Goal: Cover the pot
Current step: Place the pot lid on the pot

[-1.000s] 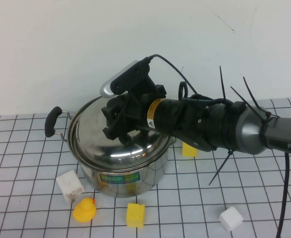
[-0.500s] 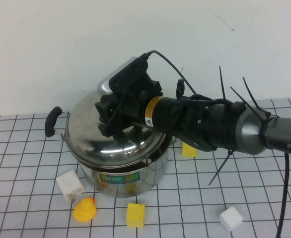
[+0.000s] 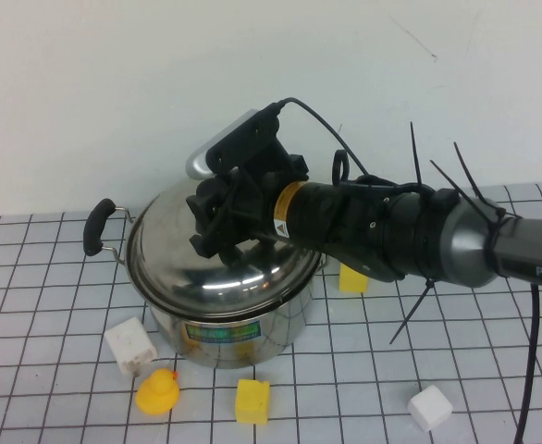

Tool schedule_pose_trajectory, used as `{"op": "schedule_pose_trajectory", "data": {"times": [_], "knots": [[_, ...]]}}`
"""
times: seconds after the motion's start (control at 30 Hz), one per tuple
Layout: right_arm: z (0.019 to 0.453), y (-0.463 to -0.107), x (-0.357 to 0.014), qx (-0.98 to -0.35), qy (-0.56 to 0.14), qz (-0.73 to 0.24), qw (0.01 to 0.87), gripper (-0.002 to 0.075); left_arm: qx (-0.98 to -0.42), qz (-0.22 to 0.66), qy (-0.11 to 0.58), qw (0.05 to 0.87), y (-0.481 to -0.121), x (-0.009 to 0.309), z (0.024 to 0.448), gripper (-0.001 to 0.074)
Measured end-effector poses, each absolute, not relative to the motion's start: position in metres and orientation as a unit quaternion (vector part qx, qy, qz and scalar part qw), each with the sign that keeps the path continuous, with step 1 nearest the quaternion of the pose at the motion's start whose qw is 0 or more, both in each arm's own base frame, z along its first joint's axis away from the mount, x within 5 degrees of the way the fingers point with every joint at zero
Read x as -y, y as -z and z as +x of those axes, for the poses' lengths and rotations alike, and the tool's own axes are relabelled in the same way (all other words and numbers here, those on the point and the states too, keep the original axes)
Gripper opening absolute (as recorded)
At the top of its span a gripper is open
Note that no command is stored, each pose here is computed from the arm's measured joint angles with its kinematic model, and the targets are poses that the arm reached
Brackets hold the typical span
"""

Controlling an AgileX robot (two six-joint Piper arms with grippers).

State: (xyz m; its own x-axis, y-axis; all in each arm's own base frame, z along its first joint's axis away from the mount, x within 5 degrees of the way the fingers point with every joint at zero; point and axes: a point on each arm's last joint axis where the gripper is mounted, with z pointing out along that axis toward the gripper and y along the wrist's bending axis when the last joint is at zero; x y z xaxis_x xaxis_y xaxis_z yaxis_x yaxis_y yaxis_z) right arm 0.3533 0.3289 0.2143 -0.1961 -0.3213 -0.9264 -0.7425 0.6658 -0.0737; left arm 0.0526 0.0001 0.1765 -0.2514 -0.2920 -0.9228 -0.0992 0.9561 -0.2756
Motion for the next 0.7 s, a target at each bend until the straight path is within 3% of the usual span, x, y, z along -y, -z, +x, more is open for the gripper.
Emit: {"op": "schedule_pose_trajectory", "data": {"times": [0.37,0.7], "knots": [[0.3534,-0.2133,-0.3283,-0.750,-0.197,-0.356,0.521,0.0351,-0.787,-0.124,0.080,0.599,-0.1765,-0.0001,0.0526,-0.0003],[0.3534,-0.2156,-0.3295,-0.745,-0.209,-0.350,0.528,0.0463,-0.787,-0.124,0.080,0.599,-0.1765,-0.0001,0.0526,-0.0003]]}}
